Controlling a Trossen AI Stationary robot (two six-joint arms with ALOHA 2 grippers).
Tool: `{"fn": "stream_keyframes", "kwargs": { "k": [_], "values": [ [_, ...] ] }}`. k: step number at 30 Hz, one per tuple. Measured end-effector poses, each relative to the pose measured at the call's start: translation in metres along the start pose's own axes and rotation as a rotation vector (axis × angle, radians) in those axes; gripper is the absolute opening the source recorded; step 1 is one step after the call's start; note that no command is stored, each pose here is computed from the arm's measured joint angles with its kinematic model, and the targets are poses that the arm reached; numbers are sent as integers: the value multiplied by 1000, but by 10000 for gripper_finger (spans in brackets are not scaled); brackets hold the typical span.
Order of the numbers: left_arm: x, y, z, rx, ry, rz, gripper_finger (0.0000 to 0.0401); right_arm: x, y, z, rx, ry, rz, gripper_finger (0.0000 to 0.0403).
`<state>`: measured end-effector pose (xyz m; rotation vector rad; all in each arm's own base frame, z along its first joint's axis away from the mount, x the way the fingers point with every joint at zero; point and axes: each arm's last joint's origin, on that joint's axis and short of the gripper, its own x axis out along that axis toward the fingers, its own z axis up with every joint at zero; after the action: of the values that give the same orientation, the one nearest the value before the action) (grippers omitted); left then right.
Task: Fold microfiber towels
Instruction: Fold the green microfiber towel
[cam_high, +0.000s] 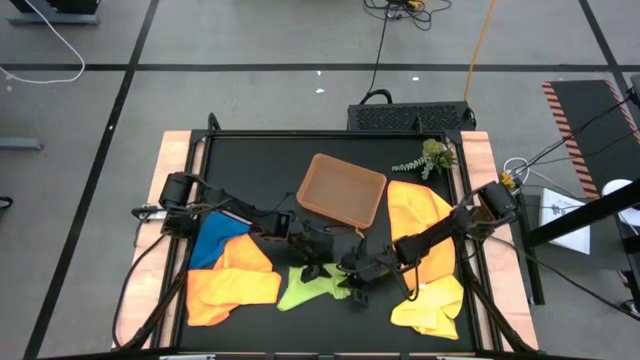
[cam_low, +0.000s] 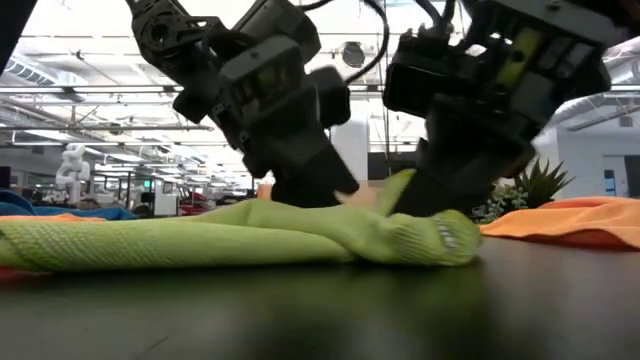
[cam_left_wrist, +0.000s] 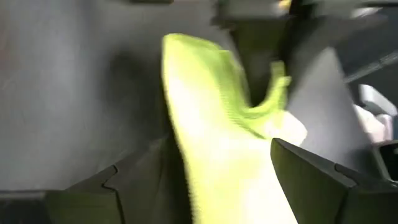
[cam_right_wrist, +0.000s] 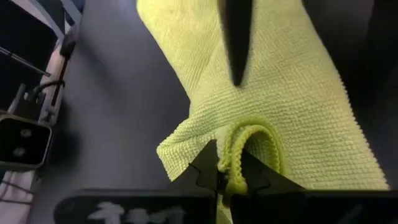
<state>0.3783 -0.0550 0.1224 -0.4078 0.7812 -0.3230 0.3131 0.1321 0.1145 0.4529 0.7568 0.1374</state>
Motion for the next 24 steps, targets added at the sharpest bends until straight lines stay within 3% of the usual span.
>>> {"fn": "stream_keyframes", "kwargs": {
  "k": [6, 19, 24],
  "values": [
    [-3, 13, 0, -81, -6, 126, 296, 0, 0, 1, -20, -5, 3, 9],
    [-1, 7, -2, -75, 11, 81, 293, 0, 1, 5, -62, -43, 22, 9],
    [-1, 6, -6, -48, 47, 81, 245, 0, 1, 6, -62, -46, 25, 9]
  ]
}}
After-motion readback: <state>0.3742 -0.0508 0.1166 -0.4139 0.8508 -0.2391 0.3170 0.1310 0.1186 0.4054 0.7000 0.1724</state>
